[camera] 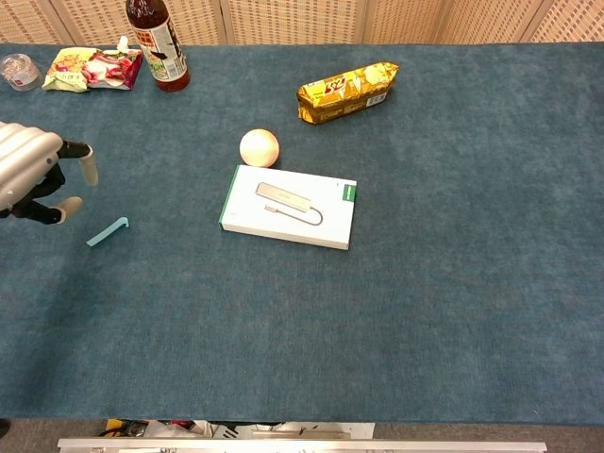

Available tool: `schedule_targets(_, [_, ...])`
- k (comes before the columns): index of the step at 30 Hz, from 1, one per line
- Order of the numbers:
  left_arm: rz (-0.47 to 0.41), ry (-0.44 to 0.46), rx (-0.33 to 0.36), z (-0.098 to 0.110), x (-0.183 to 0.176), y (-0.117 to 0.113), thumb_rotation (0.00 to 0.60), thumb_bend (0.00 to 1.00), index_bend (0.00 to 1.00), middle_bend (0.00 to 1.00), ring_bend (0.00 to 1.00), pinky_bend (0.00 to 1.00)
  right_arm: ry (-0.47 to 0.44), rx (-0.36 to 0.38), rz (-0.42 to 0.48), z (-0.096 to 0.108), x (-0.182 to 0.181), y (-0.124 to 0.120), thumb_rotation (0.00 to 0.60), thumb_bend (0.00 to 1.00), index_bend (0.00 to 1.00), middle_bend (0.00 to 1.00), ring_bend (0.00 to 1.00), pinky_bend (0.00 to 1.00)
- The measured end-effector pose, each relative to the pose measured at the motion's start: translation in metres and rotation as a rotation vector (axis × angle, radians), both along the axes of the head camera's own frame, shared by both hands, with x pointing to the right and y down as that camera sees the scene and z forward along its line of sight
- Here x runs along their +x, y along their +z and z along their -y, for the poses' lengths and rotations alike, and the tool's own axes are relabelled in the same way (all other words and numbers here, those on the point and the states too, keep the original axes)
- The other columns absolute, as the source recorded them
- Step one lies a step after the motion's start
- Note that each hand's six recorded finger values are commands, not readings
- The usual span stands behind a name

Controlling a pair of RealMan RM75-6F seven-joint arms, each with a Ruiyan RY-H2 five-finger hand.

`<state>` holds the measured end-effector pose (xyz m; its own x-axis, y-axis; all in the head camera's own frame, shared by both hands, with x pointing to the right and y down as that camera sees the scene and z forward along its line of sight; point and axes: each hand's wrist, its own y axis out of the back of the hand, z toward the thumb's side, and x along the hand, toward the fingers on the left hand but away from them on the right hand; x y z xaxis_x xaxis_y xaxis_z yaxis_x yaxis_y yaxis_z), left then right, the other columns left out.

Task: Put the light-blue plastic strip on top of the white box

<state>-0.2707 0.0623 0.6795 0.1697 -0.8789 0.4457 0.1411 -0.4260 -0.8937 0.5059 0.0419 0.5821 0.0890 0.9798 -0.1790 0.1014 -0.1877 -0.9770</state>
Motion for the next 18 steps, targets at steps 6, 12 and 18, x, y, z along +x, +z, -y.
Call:
schedule_targets(6, [0.039, -0.036, -0.056, 0.000, 0.002, 0.023, 0.600, 0.34, 0.50, 1.00, 0.99, 0.99, 0.017, -0.014, 0.001, -0.003, 0.007, 0.004, 0.518, 0.27, 0.26, 0.42, 0.34, 0.38])
schedule_targets(12, [0.067, -0.086, -0.107, -0.002, 0.000, 0.044, 0.600, 0.34, 0.50, 1.00, 0.99, 1.00, 0.024, -0.027, 0.003, -0.005, 0.012, 0.008, 0.518, 0.27, 0.26, 0.42, 0.34, 0.38])
schedule_targets(18, [0.093, -0.123, -0.133, -0.001, -0.002, 0.055, 0.594, 0.34, 0.48, 1.00, 0.99, 1.00, 0.026, -0.038, 0.008, -0.006, 0.014, 0.011, 0.517, 0.27, 0.26, 0.42, 0.34, 0.38])
